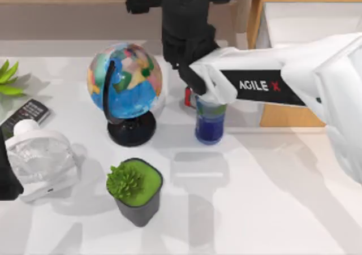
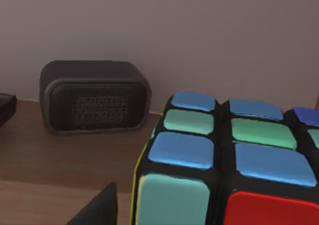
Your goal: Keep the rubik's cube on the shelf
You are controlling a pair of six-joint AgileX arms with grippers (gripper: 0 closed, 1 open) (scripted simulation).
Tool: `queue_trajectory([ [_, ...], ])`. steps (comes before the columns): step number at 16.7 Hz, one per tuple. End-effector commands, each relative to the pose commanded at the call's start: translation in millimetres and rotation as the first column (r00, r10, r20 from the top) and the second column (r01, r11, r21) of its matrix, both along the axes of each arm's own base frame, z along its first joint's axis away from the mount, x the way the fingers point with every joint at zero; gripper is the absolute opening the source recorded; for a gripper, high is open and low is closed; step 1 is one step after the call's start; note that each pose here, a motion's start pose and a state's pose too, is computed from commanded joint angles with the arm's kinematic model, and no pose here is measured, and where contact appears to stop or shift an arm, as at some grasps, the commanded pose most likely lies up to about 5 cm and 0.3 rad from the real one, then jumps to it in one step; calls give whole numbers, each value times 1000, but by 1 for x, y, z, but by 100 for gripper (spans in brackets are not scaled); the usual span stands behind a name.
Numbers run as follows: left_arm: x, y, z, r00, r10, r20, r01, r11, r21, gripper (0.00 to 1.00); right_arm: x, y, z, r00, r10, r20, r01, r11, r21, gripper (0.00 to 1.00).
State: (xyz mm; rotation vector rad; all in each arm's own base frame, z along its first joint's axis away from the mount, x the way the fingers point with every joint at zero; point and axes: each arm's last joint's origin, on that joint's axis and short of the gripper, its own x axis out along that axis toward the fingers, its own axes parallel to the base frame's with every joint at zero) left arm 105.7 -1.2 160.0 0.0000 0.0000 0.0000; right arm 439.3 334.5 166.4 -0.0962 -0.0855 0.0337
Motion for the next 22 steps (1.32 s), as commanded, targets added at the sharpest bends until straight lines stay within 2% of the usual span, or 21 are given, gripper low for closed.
queue_trajectory([
  [4,0,0,0,1000,0,0,0,1000,0,100,-30,-22,-2,999,42,29,-35,976,-215,100],
  [6,0,0,0,1000,0,0,0,1000,0,100,-47,-45,-1,997,48,66,-22,938,-347,100],
  [8,0,0,0,1000,0,0,0,1000,0,100,-65,-73,0,992,42,117,19,878,-478,100],
  [10,0,0,0,1000,0,0,0,1000,0,100,-84,-104,3,983,29,180,85,803,-591,100],
  [13,0,0,0,1000,0,0,0,1000,0,100,-122,-145,1,965,30,261,175,670,-722,100],
  [17,0,0,0,1000,0,0,0,1000,0,100,-176,-187,-13,952,69,298,228,492,-840,100],
  [19,0,0,0,1000,0,0,0,1000,0,100,-195,-209,-25,961,65,271,225,393,-892,100],
  [22,0,0,0,1000,0,0,0,1000,0,100,-211,-238,-52,988,12,154,147,237,-960,100],
])
